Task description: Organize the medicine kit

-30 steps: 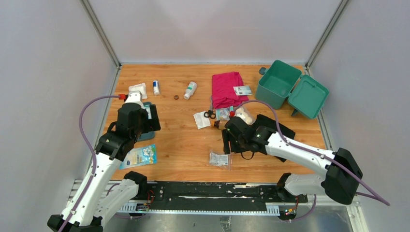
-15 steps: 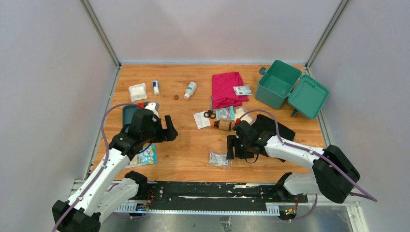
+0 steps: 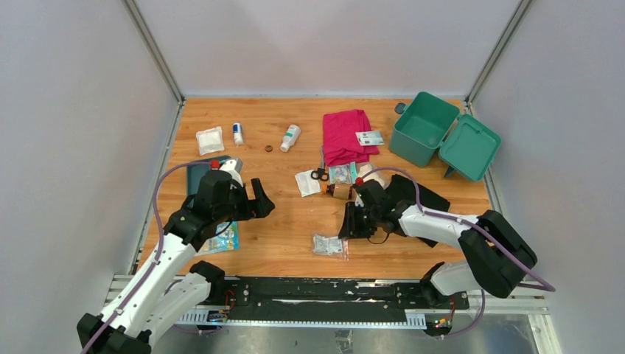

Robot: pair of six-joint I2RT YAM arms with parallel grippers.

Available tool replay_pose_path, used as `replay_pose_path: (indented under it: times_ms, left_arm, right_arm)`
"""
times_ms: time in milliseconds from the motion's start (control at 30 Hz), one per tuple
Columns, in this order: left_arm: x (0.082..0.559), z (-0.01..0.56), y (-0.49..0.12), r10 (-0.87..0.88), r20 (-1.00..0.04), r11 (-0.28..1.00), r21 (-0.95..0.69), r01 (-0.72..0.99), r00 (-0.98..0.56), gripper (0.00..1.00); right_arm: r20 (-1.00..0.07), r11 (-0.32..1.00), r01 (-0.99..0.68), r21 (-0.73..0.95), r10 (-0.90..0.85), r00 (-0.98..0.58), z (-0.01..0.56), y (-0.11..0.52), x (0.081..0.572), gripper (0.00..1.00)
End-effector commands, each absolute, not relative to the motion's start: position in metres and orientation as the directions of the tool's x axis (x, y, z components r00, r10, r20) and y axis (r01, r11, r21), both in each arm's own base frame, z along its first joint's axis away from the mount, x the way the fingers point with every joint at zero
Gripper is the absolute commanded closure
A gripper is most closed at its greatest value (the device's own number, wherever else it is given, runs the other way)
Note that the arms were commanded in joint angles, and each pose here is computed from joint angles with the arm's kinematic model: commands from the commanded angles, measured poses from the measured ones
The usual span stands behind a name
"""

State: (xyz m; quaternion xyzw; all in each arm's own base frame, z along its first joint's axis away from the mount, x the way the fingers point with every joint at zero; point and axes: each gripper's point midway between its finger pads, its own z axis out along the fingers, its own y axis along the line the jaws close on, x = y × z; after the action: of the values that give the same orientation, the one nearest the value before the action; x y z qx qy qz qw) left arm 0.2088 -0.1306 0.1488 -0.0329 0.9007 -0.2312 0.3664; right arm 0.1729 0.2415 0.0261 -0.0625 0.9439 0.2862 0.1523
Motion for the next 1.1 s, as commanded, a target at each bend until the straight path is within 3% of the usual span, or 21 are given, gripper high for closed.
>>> replay_pose_path:
  times_ms: [0, 200, 500, 700, 1067]
  left_arm:
    - [0.206, 0.152, -0.136, -0.23, -0.649, 0.877, -0.461, 0.135, -0.725, 0.06]
    - [0.208, 0.158, -0.134, -0.223, -0.655, 0.882, -0.451, 0.136, -0.722, 0.06]
    - [0.225, 0.198, -0.105, -0.166, -0.751, 0.951, -0.293, 0.097, -0.639, 0.05]
    - [0.239, 0.226, -0.08, -0.097, -0.818, 0.986, -0.155, 0.056, -0.567, 0.04]
    - [0.246, 0.212, -0.055, 0.021, -0.815, 1.0, 0.018, 0.011, -0.579, 0.04]
  right_arm:
    - [-0.226, 0.887, -0.141, 0.439, -0.043, -0.973, -0.003, 0.217, 0.156, 0.68]
    - [-0.291, 0.877, -0.173, 0.447, -0.04, -0.956, 0.015, 0.22, 0.166, 1.0]
    - [-0.508, 0.897, -0.208, 0.39, 0.021, -0.861, 0.095, 0.206, 0.204, 1.0]
    - [-0.675, 0.948, -0.102, 0.302, 0.137, -0.725, 0.16, 0.162, 0.245, 1.0]
    - [-0.797, 0.95, 0.201, 0.237, 0.309, -0.52, 0.256, 0.069, 0.313, 1.0]
